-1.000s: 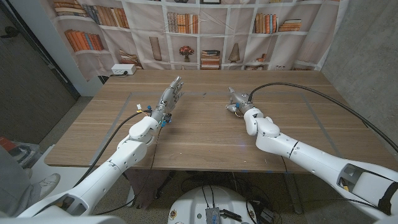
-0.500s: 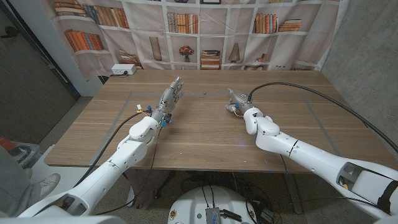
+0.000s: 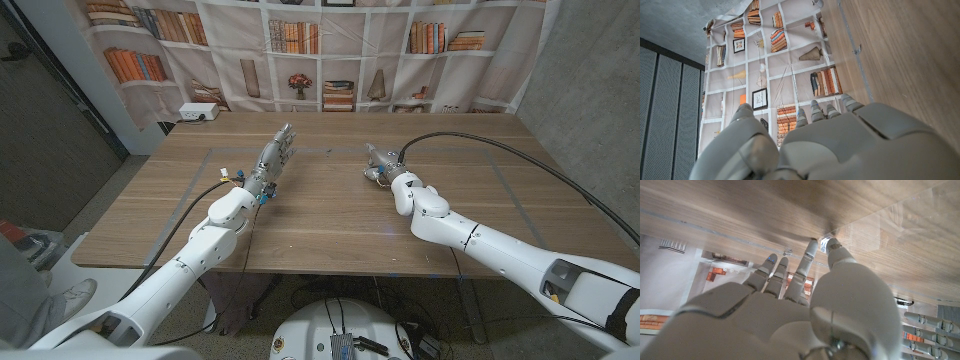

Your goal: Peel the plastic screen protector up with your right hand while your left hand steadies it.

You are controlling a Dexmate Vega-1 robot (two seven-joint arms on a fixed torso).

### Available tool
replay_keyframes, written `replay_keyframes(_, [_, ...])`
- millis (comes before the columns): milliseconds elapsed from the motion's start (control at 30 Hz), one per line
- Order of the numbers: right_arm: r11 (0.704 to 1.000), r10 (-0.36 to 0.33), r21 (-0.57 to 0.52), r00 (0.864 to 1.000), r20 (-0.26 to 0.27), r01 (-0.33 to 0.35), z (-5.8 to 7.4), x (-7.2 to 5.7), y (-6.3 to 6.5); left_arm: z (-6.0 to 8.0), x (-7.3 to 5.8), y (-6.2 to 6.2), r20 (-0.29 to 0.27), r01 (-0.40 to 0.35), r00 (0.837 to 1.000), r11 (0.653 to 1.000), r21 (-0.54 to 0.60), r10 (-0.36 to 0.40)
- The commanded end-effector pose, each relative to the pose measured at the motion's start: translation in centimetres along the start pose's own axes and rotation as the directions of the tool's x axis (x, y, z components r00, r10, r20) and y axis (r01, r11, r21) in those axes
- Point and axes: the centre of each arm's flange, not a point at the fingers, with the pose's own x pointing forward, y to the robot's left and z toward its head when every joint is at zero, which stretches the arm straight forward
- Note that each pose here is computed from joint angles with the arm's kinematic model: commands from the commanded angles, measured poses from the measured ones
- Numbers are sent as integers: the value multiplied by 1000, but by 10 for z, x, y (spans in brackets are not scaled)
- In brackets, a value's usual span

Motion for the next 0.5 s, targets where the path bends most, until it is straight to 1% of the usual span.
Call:
replay_keyframes(33, [1000, -5, 4, 1000, 4, 5, 1, 0, 1, -1, -1, 0, 1, -3, 1000, 1000, -7, 3])
replay_keyframes(500, [1000, -22, 3, 1000, 6, 22, 1, -2, 1, -2, 0, -2, 1, 4, 1000, 1000, -4, -4])
